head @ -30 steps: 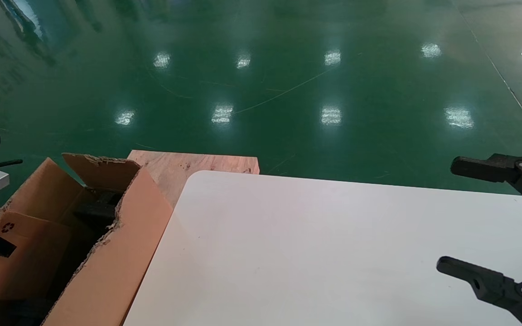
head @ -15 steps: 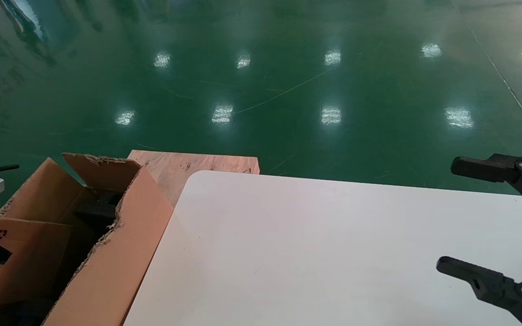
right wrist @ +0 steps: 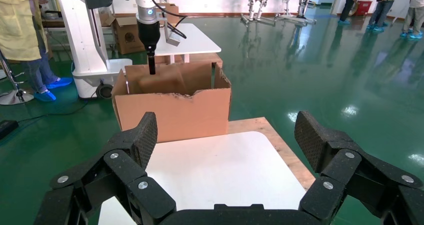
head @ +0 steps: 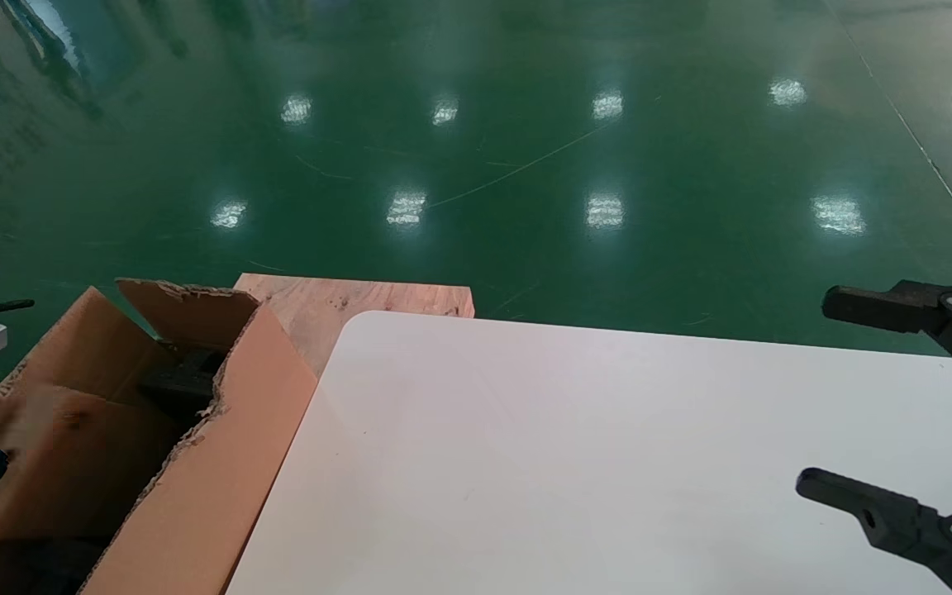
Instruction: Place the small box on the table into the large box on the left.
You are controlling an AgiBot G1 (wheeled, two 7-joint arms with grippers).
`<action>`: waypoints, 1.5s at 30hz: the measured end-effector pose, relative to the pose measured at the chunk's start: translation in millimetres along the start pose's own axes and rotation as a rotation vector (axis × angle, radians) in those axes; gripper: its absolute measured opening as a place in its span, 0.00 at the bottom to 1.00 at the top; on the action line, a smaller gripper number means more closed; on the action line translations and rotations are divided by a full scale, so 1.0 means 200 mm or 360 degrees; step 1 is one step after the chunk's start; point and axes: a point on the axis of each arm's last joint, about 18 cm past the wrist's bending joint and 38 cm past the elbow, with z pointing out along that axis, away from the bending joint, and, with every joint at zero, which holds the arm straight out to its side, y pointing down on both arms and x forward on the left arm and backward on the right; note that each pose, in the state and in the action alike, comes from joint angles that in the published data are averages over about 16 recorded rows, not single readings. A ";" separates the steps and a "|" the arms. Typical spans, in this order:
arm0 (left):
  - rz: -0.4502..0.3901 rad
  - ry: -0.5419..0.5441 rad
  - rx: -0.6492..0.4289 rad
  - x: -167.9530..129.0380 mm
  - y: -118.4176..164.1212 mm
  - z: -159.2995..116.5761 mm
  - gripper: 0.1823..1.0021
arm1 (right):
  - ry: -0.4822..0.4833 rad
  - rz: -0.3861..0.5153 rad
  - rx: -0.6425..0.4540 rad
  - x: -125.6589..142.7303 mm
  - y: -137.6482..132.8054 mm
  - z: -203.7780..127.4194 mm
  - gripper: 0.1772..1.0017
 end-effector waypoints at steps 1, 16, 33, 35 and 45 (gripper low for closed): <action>0.0001 0.0000 0.0001 0.00 0.00 0.00 0.50 | 0.0000 0.0000 0.0000 0.00 0.00 0.00 1.00; 0.0314 0.0066 0.0261 0.16 -0.19 -0.14 0.86 | 0.0000 0.0000 0.0000 0.00 0.00 0.00 1.00; 0.1009 0.0248 0.0867 0.78 -0.55 -0.63 0.99 | 0.0000 0.0000 0.0000 0.00 0.00 0.00 1.00; 0.1057 0.0266 0.0915 0.85 -0.58 -0.67 1.00 | 0.0000 0.0000 0.0000 0.00 0.00 0.00 1.00; 0.1181 0.0335 0.1046 1.05 -0.67 -0.81 1.00 | 0.0001 0.0000 0.0000 0.00 0.00 0.00 1.00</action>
